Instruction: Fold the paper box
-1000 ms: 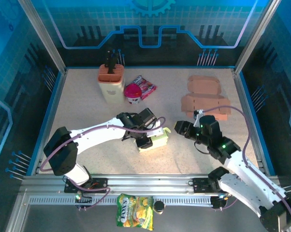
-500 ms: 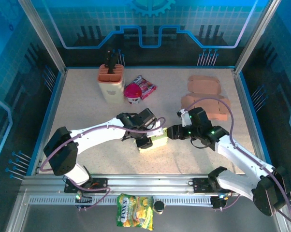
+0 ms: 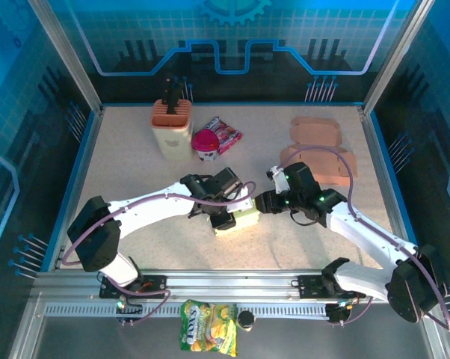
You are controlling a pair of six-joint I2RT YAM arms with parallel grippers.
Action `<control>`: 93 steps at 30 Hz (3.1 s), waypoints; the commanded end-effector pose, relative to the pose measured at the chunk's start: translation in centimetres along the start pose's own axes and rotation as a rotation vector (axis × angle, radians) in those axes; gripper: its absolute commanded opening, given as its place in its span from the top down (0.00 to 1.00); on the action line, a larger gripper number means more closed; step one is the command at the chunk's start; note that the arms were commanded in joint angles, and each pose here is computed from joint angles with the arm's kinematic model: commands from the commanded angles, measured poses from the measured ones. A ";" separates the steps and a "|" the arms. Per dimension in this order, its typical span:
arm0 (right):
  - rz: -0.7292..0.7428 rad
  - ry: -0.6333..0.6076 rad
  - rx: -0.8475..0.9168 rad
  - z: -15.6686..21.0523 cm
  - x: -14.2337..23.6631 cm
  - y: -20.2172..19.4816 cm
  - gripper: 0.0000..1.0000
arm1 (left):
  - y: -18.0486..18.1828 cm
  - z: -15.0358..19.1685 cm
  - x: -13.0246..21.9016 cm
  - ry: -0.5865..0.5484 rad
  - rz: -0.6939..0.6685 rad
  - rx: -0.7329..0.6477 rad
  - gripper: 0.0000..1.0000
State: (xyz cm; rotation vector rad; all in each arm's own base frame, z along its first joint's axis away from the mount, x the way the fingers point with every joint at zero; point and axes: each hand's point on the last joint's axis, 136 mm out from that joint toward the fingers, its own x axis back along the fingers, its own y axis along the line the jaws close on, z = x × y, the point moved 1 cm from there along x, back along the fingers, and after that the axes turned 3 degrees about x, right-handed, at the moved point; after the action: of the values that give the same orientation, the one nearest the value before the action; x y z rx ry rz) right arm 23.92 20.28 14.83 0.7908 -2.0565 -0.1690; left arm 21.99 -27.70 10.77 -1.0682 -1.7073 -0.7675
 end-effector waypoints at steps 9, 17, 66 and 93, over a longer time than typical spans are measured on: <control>0.059 0.014 0.058 -0.3 -0.1 0.3 0.71 | 0.1 -0.3 0.3 -0.010 -0.011 -0.022 0.52; 0.110 0.020 0.082 0.0 -0.1 0.3 0.81 | 0.2 -0.3 0.3 -0.008 -0.016 -0.022 0.52; 0.414 -0.044 0.097 1.8 -0.6 0.5 1.00 | 1.8 -0.3 4.7 -0.223 -0.187 0.226 0.36; 0.430 -0.030 0.045 1.5 -0.1 1.2 1.00 | 1.5 3.9 5.7 -0.223 -0.218 0.656 0.63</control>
State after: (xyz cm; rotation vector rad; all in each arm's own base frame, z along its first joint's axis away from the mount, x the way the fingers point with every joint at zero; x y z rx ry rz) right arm 22.47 20.90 13.91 0.3674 -2.2179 0.1046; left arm 20.73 -21.10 14.64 -0.5186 -2.0809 -0.1997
